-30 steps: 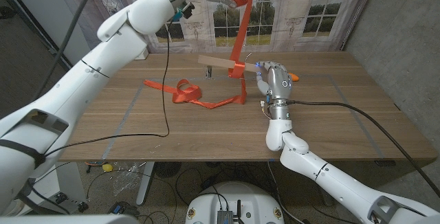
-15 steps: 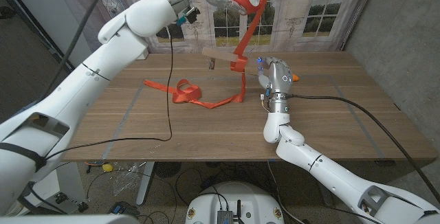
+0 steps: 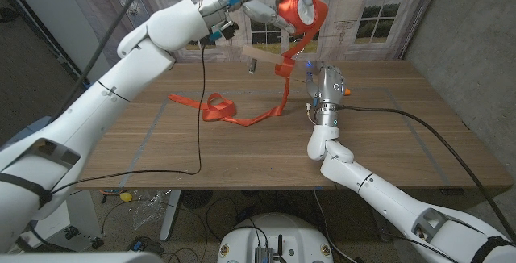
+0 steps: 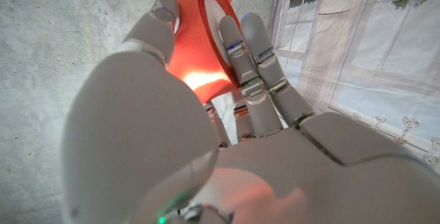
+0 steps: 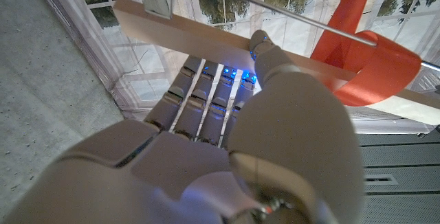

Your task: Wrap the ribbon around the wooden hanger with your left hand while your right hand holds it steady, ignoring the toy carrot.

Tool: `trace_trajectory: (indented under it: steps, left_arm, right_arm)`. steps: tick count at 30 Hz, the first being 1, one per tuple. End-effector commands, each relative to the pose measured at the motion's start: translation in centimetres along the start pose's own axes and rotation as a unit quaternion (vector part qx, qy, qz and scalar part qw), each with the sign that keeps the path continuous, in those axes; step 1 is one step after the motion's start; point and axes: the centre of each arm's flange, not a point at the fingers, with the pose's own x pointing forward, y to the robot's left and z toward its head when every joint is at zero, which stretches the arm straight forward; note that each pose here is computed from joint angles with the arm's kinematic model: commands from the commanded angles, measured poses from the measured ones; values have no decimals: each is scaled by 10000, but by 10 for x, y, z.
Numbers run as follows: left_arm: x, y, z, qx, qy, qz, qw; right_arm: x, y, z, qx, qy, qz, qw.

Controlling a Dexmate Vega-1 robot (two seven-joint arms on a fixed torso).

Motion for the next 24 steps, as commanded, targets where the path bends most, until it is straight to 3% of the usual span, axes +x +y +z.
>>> trace_trajectory:
  steps: [1, 15, 24]
  left_arm:
    - [-14, -30, 6, -407, -137, -291, 9987]
    - [-35, -69, -3, -944, 89, -620, 9936]
    - [-48, -92, -16, -1341, 344, -772, 9874]
  right_arm:
    - [12, -9, -5, -45, 160, -274, 9995]
    - [20, -26, -7, 47, 378, -750, 9965]
    - [20, -40, -10, 179, 522, -1020, 9933]
